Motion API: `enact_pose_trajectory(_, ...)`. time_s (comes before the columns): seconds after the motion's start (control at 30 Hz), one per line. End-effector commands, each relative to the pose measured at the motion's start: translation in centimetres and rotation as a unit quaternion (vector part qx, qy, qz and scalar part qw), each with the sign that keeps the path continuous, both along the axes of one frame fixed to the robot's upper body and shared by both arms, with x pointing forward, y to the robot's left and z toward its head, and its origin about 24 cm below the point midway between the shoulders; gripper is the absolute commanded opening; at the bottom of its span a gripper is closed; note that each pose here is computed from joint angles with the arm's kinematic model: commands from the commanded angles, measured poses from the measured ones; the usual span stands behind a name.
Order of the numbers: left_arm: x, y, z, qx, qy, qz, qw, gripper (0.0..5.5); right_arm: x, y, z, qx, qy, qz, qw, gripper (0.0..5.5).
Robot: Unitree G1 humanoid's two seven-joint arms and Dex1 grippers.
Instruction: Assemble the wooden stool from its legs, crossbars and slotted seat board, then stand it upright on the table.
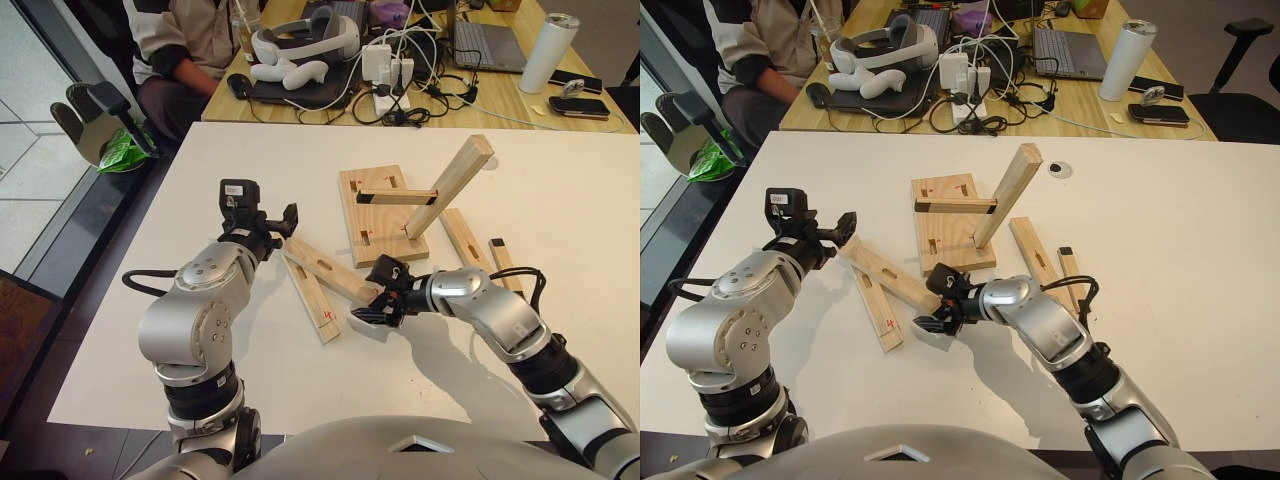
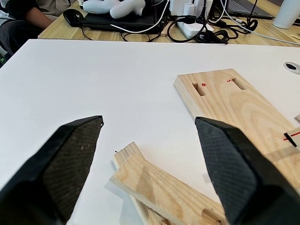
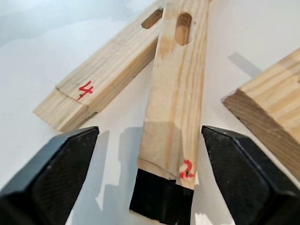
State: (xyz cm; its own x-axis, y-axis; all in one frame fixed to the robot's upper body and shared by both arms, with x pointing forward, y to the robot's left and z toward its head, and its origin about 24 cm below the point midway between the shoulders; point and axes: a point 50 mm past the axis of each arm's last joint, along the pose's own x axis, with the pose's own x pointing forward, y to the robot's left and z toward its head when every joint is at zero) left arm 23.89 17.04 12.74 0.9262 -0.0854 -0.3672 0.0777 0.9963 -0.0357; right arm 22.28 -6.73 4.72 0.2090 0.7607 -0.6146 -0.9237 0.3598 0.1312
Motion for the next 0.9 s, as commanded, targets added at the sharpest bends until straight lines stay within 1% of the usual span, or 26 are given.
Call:
enact_pose_trajectory(0.03, 0.2, 0.1, 0.3, 0.000, -0.009, 0.010, 1.000, 3.68, 0.6, 0.1, -0.3, -0.017, -0.010, 0.005, 1.000, 4.07)
enact_pose_trajectory(0.1, 0.3, 0.1, 0.3, 0.000, -0.010, 0.010, 1.000, 3.68, 0.7, 0.2, -0.7, -0.024, -0.010, 0.008, 1.000, 4.07)
enact_pose_trajectory(0.33, 0.4, 0.0, 0.4, -0.001, -0.013, 0.010, 1.000, 3.68, 0.9, 0.8, -1.2, -0.027, -0.015, 0.011, 0.999, 2.95)
enact_pose_trajectory(0.53, 0.4, -0.1, 0.3, 0.000, -0.013, 0.009, 1.000, 3.68, 1.2, 0.9, -1.3, -0.034, -0.033, 0.011, 0.999, 2.16)
enact_pose_trajectory(0.67, 0.5, 0.0, 0.4, 0.002, -0.014, 0.008, 1.000, 3.68, 1.6, 1.0, -1.0, -0.022, -0.056, -0.004, 0.998, 2.11)
enact_pose_trajectory(0.77, 0.8, 0.6, 0.6, 0.005, -0.017, 0.011, 1.000, 3.68, 2.0, 1.6, -0.2, 0.011, -0.075, -0.029, 0.997, 2.07)
enact_pose_trajectory(0.9, 1.5, 2.9, 1.7, 0.000, -0.030, 0.037, 0.999, 3.68, 2.1, 2.9, 1.9, 0.089, -0.095, -0.057, 0.990, 2.05)
